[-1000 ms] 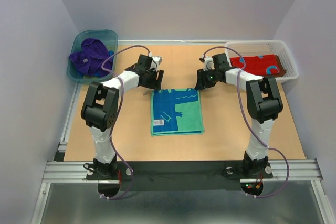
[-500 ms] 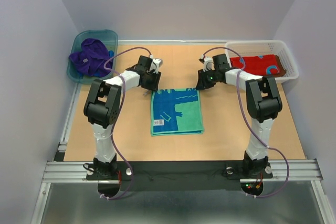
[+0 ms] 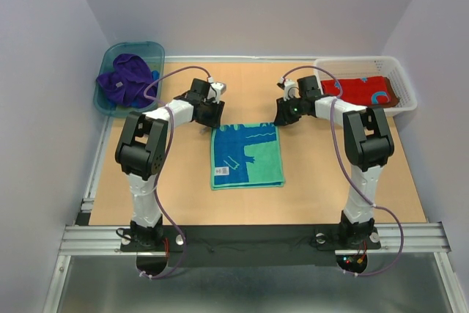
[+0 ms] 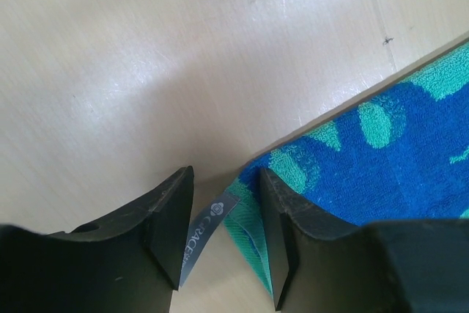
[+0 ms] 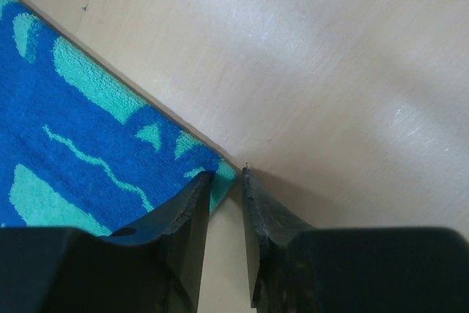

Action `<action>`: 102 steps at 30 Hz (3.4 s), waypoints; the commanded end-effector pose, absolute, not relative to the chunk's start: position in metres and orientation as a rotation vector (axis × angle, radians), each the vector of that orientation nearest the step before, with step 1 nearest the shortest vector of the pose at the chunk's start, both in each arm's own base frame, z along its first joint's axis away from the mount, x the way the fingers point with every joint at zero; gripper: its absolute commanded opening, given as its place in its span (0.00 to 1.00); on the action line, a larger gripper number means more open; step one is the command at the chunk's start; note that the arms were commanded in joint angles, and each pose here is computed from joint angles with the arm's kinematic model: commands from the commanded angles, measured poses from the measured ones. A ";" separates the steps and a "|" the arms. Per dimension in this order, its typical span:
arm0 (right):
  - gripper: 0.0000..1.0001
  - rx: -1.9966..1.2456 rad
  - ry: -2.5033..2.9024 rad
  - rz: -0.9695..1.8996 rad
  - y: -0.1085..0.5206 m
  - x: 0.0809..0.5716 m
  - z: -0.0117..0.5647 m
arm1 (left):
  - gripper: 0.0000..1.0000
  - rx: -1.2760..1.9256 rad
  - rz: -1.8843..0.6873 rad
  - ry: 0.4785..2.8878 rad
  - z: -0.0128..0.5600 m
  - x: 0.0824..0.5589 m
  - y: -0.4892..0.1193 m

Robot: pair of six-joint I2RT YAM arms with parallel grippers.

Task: Fold and stack the towels
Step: Fold the towel

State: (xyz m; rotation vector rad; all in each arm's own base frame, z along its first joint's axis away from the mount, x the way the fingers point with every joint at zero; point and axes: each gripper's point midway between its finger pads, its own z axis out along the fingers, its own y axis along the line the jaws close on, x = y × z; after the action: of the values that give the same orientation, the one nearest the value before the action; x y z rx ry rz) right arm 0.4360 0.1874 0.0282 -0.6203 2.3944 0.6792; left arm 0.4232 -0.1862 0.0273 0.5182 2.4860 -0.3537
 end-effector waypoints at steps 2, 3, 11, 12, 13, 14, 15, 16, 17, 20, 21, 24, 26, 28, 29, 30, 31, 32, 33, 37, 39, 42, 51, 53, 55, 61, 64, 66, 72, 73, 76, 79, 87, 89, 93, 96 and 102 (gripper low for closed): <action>0.36 -0.666 2.469 0.709 0.187 0.420 0.004 | 0.52 0.537 -0.320 2.604 0.012 0.394 -0.165; 0.37 -0.669 2.461 0.715 0.188 0.422 0.006 | 0.53 0.536 -0.327 2.596 0.014 0.395 -0.166; 0.37 -0.696 2.457 0.734 0.194 0.424 0.003 | 0.49 0.527 -0.329 2.603 0.014 0.394 -0.164; 0.37 -0.701 2.460 0.733 0.194 0.424 0.002 | 0.49 0.528 -0.330 2.604 0.014 0.394 -0.164; 0.37 -0.708 2.466 0.734 0.195 0.422 0.000 | 0.49 0.529 -0.337 2.602 0.014 0.394 -0.165; 0.37 -0.716 2.467 0.741 0.196 0.420 -0.002 | 0.49 0.529 -0.337 2.604 0.014 0.393 -0.165; 0.37 -0.723 2.467 0.741 0.197 0.419 -0.002 | 0.49 0.530 -0.339 2.604 0.013 0.393 -0.165; 0.37 -0.725 2.475 0.739 0.197 0.419 -0.005 | 0.49 0.529 -0.337 2.602 0.013 0.394 -0.165; 0.37 -0.724 2.480 0.727 0.195 0.419 -0.007 | 0.49 0.529 -0.336 2.605 0.013 0.393 -0.165; 0.37 -0.732 2.493 0.719 0.194 0.418 -0.012 | 0.48 0.530 -0.338 2.610 0.012 0.393 -0.165; 0.37 -0.730 2.496 0.716 0.193 0.419 -0.013 | 0.48 0.531 -0.340 2.608 0.012 0.393 -0.166; 0.31 -0.732 2.515 0.686 0.190 0.420 -0.019 | 0.45 0.531 -0.330 2.617 0.009 0.392 -0.163; 0.22 -0.737 2.526 0.654 0.186 0.421 -0.023 | 0.43 0.534 -0.317 2.629 0.005 0.390 -0.160; 0.14 -0.739 2.536 0.634 0.183 0.420 -0.025 | 0.38 0.542 -0.304 2.633 0.003 0.388 -0.158; 0.07 -0.740 2.542 0.621 0.181 0.420 -0.027 | 0.36 0.540 -0.305 2.637 0.002 0.386 -0.157; 0.04 -0.744 2.550 0.600 0.178 0.419 -0.030 | 0.35 0.537 -0.303 2.641 0.001 0.384 -0.155; 0.00 -0.744 2.555 0.592 0.177 0.418 -0.031 | 0.34 0.533 -0.302 2.645 0.000 0.383 -0.153; 0.00 -0.745 2.559 0.575 0.175 0.419 -0.032 | 0.33 0.527 -0.304 2.644 0.001 0.383 -0.152; 0.00 -0.744 2.565 0.569 0.173 0.418 -0.034 | 0.33 0.523 -0.299 2.651 0.000 0.381 -0.150; 0.00 -0.750 2.571 0.563 0.172 0.416 -0.036 | 0.35 0.504 -0.326 2.646 0.003 0.379 -0.148; 0.00 -0.751 2.572 0.556 0.171 0.416 -0.035 | 0.37 0.496 -0.336 2.646 0.005 0.377 -0.147; 0.00 -0.750 2.573 0.550 0.171 0.416 -0.035 | 0.37 0.488 -0.341 2.652 0.004 0.376 -0.145; 0.00 -0.747 2.573 0.544 0.170 0.417 -0.035 | 0.43 0.492 -0.427 2.638 0.008 0.373 -0.155; 0.00 -0.746 2.574 0.546 0.170 0.417 -0.035 | 0.40 0.492 -0.425 2.644 0.006 0.373 -0.154; 0.01 -0.745 2.571 0.544 0.170 0.418 -0.034 | 0.37 0.488 -0.414 2.656 0.001 0.373 -0.152; 0.01 -0.744 2.565 0.523 0.169 0.422 -0.032 | 0.18 0.482 -0.356 2.682 -0.006 0.375 -0.146; 0.01 -0.736 2.554 0.519 0.170 0.426 -0.027 | 0.03 0.480 -0.334 2.684 -0.006 0.379 -0.144; 0.00 -0.725 2.536 0.516 0.171 0.432 -0.020 | 0.00 0.490 -0.333 2.679 -0.005 0.382 -0.145; 0.01 -0.699 2.435 0.489 0.177 0.459 0.020 | 0.00 0.541 -0.305 2.543 0.030 0.415 -0.150; 0.01 -0.696 2.417 0.476 0.177 0.463 0.028 | 0.00 0.545 -0.289 2.520 0.036 0.420 -0.149; 0.00 -0.681 2.368 0.414 0.173 0.479 0.049 | 0.00 0.565 -0.262 2.431 0.059 0.436 -0.150; 0.01 -0.670 2.335 0.381 0.171 0.487 0.064 | 0.00 0.580 -0.258 2.377 0.073 0.446 -0.153; 0.00 -0.643 2.263 0.344 0.168 0.490 0.101 | 0.00 0.564 -0.250 2.277 0.100 0.451 -0.153; 0.00 -0.637 2.246 0.342 0.168 0.489 0.107 | 0.00 0.560 -0.257 2.253 0.107 0.450 -0.153; 0.00 -0.631 2.209 0.348 0.169 0.481 0.125 | 0.00 0.541 -0.287 2.199 0.126 0.444 -0.156; 0.00 -0.639 2.198 0.360 0.173 0.472 0.130 | 0.00 0.529 -0.311 2.161 0.140 0.438 -0.158; 0.00 -0.646 2.227 0.389 0.181 0.438 0.126 | 0.00 0.506 -0.403 2.196 0.132 0.408 -0.166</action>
State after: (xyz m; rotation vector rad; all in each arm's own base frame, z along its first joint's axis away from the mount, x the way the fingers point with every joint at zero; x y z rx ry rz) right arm 0.4487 0.1885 0.1194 -0.6769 2.2283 0.4440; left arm 0.4209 -0.1719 0.1301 0.5437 2.1863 -0.3971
